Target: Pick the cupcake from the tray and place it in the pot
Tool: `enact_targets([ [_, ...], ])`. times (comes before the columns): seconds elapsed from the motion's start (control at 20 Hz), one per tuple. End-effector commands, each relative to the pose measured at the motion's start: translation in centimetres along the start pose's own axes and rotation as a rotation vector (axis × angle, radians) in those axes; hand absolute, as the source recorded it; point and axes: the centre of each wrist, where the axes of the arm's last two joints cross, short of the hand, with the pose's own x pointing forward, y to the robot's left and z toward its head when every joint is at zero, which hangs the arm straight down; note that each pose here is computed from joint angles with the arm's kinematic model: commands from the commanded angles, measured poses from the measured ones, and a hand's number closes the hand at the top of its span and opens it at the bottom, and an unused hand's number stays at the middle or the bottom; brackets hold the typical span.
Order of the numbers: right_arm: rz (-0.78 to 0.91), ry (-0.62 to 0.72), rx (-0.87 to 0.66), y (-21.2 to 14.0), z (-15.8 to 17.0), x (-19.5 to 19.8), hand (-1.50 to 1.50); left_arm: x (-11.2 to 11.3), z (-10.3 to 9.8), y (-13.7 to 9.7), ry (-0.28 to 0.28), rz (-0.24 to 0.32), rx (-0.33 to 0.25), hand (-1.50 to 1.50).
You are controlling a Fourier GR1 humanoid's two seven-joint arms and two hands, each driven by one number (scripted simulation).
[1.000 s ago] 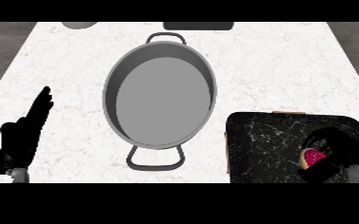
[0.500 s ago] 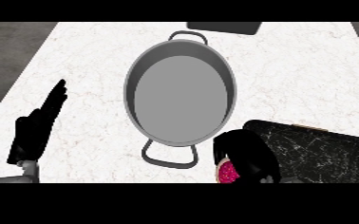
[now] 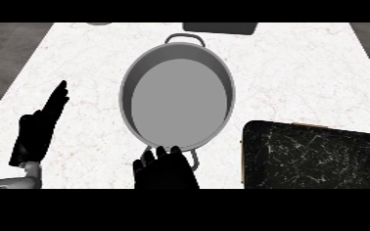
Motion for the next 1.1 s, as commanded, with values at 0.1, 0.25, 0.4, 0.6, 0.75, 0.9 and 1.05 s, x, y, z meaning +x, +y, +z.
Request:
enact_targets([
  [0.1, 0.003, 0.043, -0.310, -1.9, 0.3, 3.1, 1.50, 0.2, -0.1, 0.6, 0.013, 0.005, 0.031, 0.00],
  [0.25, -0.147, 0.058, -0.341, -2.3, 0.4, 3.2, 1.50, 0.6, -0.1, 0.6, 0.001, 0.016, 0.023, 0.00],
  [0.4, -0.195, 0.106, -0.402, -4.0, -2.0, 2.7, 1.50, -0.9, 1.1, 0.6, 0.008, 0.023, 0.013, 0.00],
  [0.6, -0.254, 0.062, -0.447, -5.8, -3.8, 3.2, 1.50, -0.5, -0.5, 0.5, 0.011, 0.012, 0.036, 0.00],
  [0.75, -0.274, 0.086, -0.482, -6.9, -4.9, 3.3, 1.50, -1.1, 0.2, 0.8, -0.003, -0.004, 0.040, 0.00],
  [0.9, -0.296, 0.096, -0.471, -9.3, -7.6, 3.0, 1.50, -0.1, 0.9, -0.9, -0.002, 0.023, 0.027, 0.00],
  [1.05, -0.298, 0.070, -0.490, -8.9, -10.3, 1.3, 1.50, -1.7, 1.1, 0.8, 0.001, 0.003, 0.048, 0.00],
])
